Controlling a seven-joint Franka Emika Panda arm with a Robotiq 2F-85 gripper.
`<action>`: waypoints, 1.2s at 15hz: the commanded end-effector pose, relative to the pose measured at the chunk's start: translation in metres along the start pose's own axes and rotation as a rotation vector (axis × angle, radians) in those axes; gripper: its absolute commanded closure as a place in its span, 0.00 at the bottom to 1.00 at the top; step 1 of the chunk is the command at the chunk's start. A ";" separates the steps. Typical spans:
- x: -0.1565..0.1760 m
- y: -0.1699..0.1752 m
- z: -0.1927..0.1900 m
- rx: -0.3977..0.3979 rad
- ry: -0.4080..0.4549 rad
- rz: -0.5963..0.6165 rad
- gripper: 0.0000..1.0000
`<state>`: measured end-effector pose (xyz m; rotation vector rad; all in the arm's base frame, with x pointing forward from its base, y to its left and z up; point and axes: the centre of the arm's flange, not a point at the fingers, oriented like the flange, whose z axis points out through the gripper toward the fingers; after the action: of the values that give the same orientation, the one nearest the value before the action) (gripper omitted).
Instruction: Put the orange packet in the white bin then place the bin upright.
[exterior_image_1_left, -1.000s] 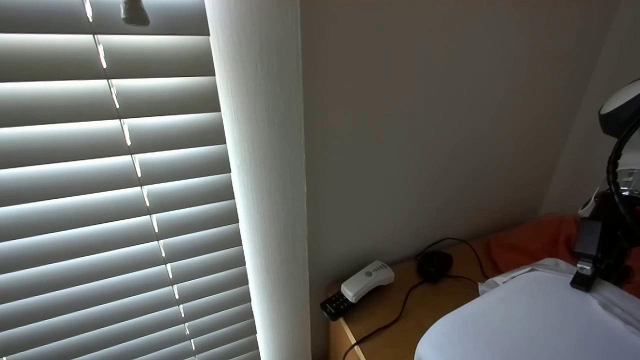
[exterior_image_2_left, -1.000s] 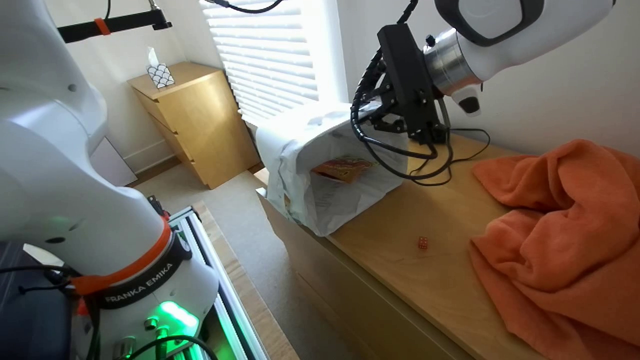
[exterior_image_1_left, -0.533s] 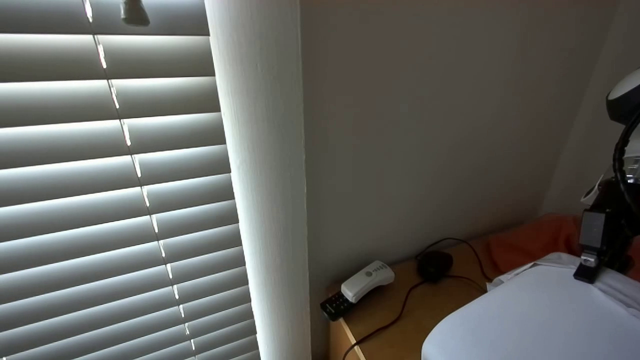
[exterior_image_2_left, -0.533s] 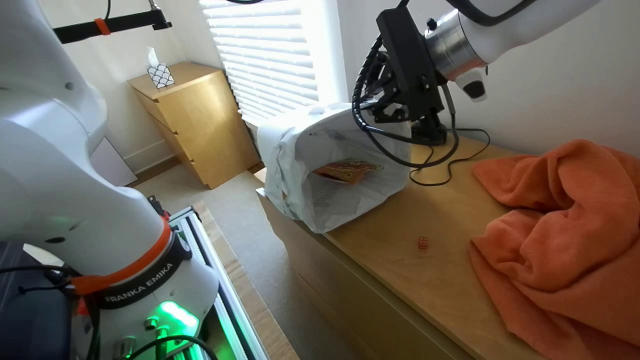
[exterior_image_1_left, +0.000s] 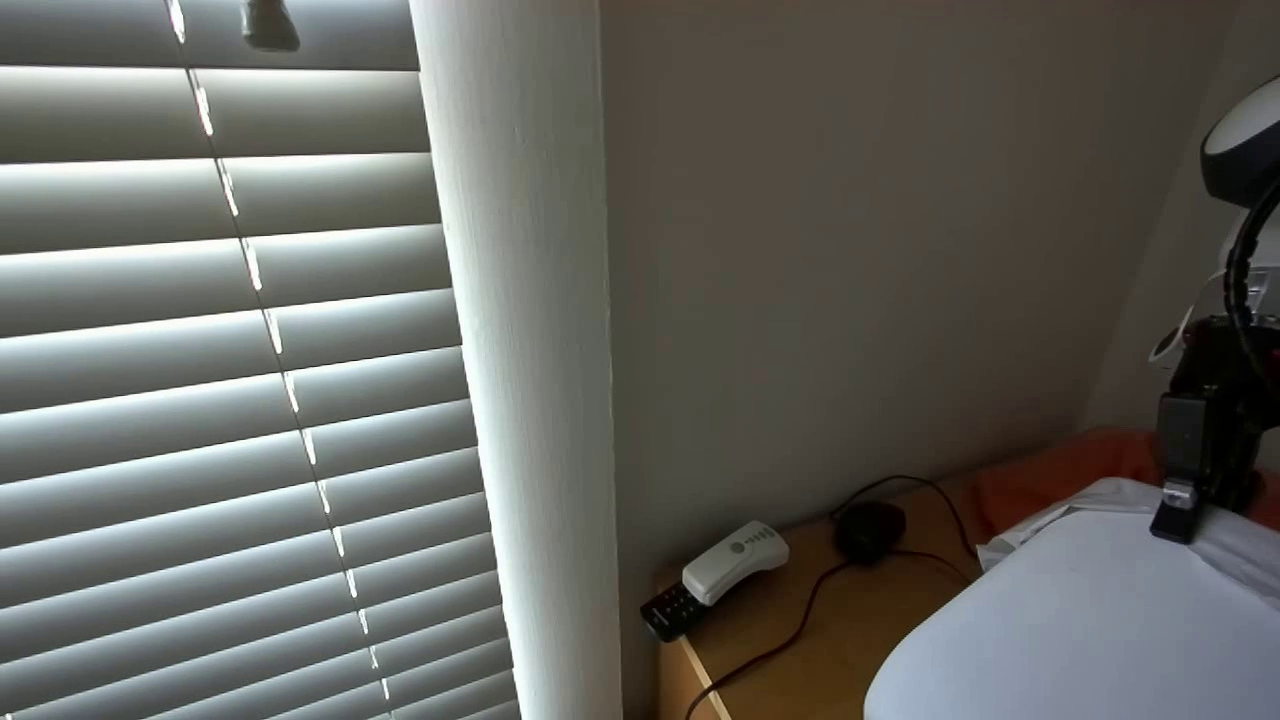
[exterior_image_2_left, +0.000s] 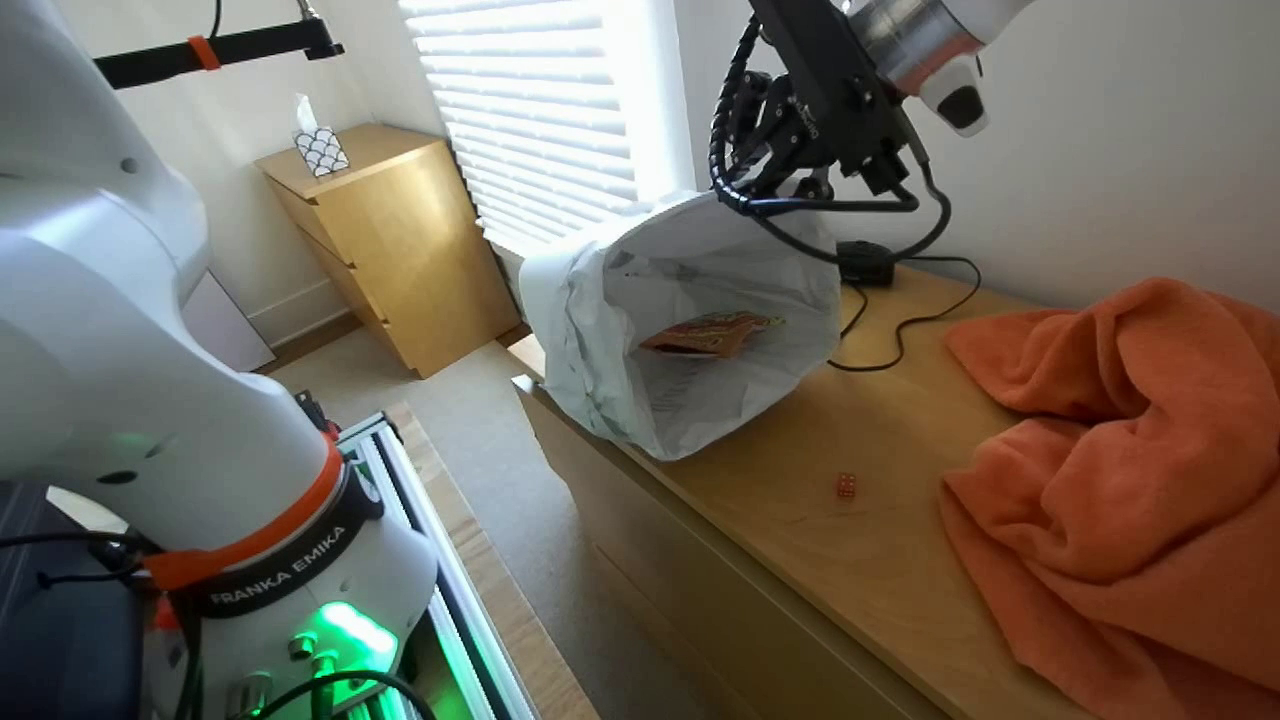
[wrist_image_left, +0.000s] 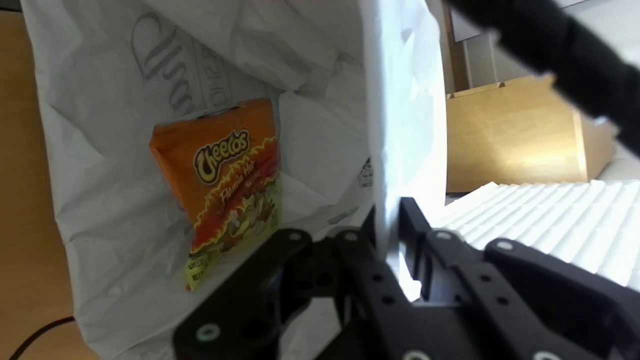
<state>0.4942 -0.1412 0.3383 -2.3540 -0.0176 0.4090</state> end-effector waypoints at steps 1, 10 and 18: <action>0.001 -0.029 -0.009 -0.161 -0.017 0.039 0.97; 0.007 -0.049 -0.015 -0.171 -0.021 0.017 0.97; 0.004 -0.103 -0.018 -0.379 -0.048 0.002 0.97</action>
<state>0.5180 -0.0924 0.4032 -2.6104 -0.1237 0.4700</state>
